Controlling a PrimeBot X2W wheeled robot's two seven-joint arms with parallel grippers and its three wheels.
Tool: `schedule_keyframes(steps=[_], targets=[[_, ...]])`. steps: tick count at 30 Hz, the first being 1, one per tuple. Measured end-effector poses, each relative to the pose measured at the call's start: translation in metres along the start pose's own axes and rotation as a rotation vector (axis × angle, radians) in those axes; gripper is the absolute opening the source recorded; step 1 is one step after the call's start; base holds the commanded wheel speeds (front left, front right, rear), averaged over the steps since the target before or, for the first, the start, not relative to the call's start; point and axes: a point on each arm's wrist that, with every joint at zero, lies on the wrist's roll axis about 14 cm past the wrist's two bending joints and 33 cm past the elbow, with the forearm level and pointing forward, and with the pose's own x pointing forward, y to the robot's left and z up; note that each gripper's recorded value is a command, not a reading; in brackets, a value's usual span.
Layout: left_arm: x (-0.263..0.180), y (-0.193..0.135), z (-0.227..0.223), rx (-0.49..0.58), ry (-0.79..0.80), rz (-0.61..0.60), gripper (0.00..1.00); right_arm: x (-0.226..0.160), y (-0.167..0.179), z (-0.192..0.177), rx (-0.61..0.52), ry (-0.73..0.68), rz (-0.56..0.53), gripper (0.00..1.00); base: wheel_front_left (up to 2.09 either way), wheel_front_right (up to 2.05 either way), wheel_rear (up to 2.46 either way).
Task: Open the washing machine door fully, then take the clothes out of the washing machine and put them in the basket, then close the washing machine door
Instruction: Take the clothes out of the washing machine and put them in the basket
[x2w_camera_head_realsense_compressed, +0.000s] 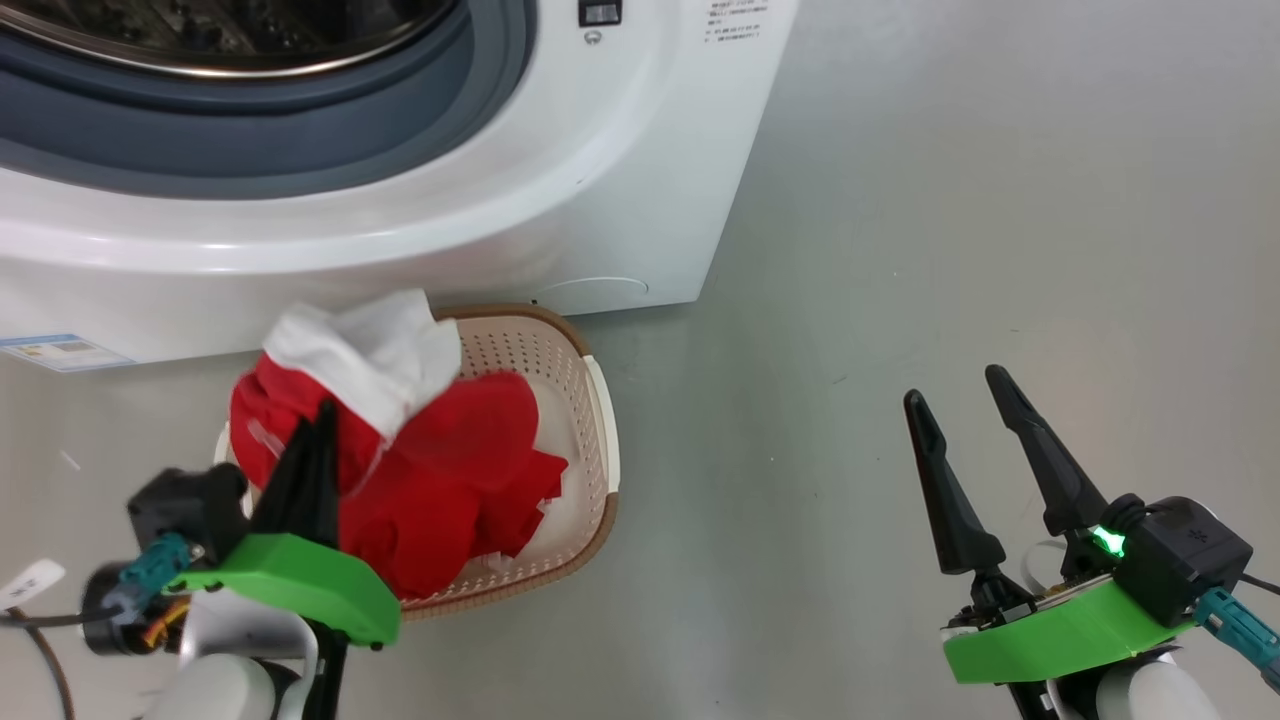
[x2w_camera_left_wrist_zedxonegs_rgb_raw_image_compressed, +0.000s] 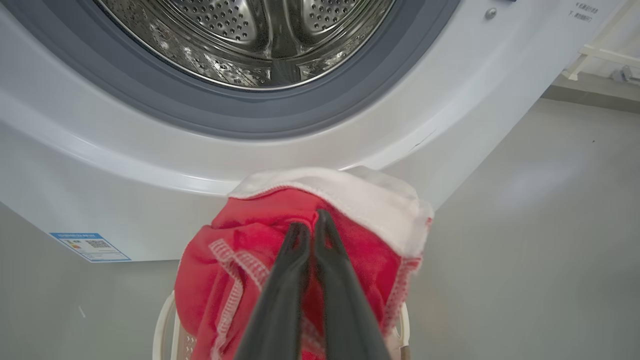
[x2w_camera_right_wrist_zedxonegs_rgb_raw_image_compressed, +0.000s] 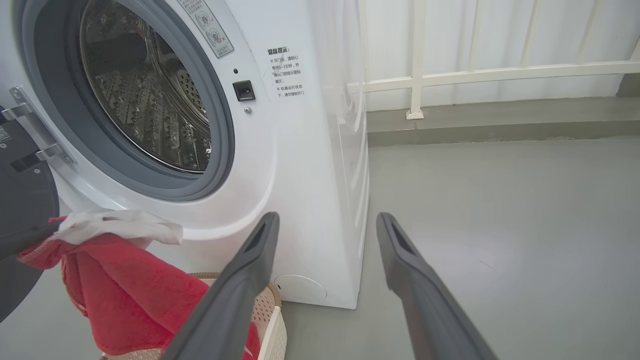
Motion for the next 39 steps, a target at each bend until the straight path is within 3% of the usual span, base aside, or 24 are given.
schedule_keyframes(steps=[14, 24, 39], targets=[[0.017, 0.001, -0.096, -0.058, 0.283, -0.001, 0.00, 0.001, -0.003, -0.015, 0.012, 0.039, -0.010, 1.00, 0.00, 0.00, 0.00], [0.026, -0.002, -0.157, -0.016, 0.532, -0.011, 0.00, 0.007, -0.008, -0.024, 0.009, 0.061, -0.021, 1.00, 0.00, 0.00, 0.00], [0.036, -0.003, -0.194, -0.015, 0.696, -0.011, 0.00, 0.009, -0.015, -0.031, 0.010, 0.077, -0.040, 1.00, 0.00, 0.00, 0.00]])
